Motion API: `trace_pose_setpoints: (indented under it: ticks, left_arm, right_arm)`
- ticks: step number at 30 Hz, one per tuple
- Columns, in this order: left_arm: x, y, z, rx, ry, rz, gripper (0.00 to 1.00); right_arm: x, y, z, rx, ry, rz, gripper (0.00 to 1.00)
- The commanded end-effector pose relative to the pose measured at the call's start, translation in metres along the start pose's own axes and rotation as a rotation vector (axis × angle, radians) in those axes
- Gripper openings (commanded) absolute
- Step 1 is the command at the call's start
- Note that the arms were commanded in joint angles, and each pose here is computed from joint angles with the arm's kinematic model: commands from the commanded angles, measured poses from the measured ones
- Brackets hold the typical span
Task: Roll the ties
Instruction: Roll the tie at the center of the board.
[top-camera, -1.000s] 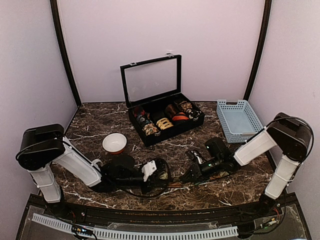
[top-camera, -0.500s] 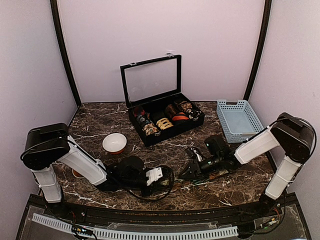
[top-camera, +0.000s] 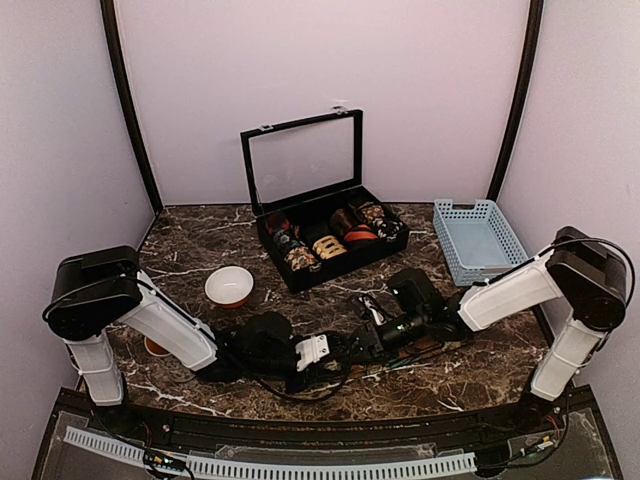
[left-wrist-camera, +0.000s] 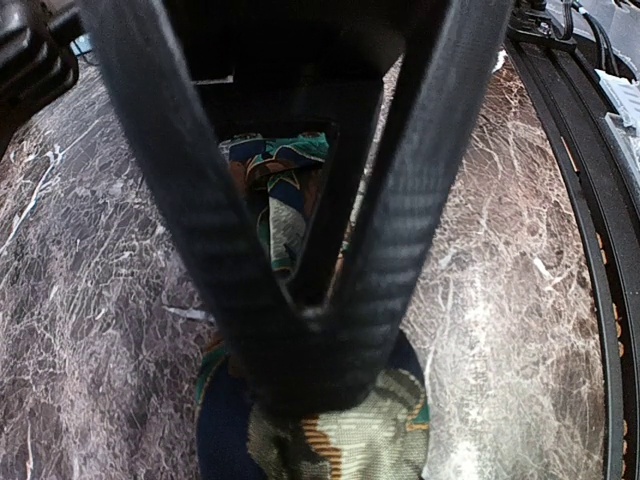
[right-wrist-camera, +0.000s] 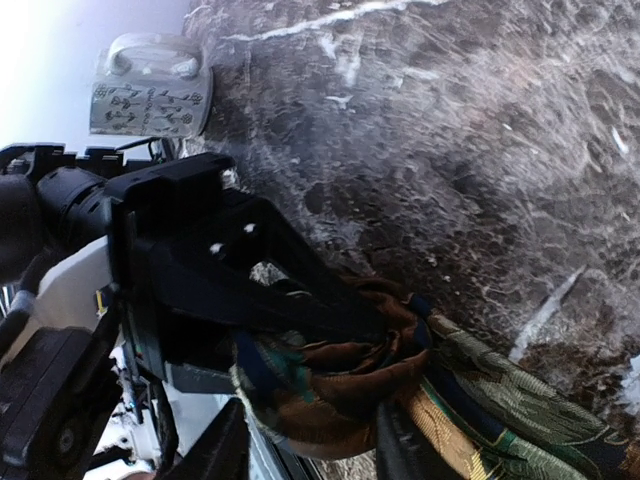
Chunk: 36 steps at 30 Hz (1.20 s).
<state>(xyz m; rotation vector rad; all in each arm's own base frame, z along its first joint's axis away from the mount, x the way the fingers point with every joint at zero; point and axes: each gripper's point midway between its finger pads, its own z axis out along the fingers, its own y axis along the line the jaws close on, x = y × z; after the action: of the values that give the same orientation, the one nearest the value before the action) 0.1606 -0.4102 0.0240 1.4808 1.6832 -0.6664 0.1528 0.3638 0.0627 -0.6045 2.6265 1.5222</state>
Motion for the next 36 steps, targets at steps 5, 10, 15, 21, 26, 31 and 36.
trace_pose_setpoints:
  ticks: [5,10,15,21,26,31,36]
  left_arm:
    - [0.061,-0.013,-0.003,0.031,0.208,-0.011,0.18]
    - [0.06,-0.012,0.0,0.031,0.206,-0.023,0.2]
    - [0.054,-0.008,0.0,0.007,0.189,-0.032,0.34]
    - [0.018,0.003,-0.009,-0.047,0.055,-0.074,0.57]
    - [-0.014,0.0,-0.015,-0.016,-0.093,-0.117,0.67]
    - [-0.023,-0.004,-0.007,0.018,-0.196,-0.199,0.69]
    - [-0.032,-0.007,0.004,0.055,-0.302,-0.273,0.69]
  right_arm:
    - [0.003,-0.009,0.01,0.02,0.013,0.023,0.2]
    - [0.01,-0.015,0.01,0.028,0.025,0.023,0.0]
    - [0.013,-0.023,0.009,0.048,0.02,0.029,0.0]
    - [0.016,-0.041,0.004,0.098,0.01,0.05,0.0]
    - [0.024,-0.068,-0.005,0.183,0.008,0.07,0.0]
    - [0.033,-0.085,-0.008,0.241,0.02,0.068,0.0]
    - [0.033,-0.092,-0.006,0.256,0.018,0.072,0.0]
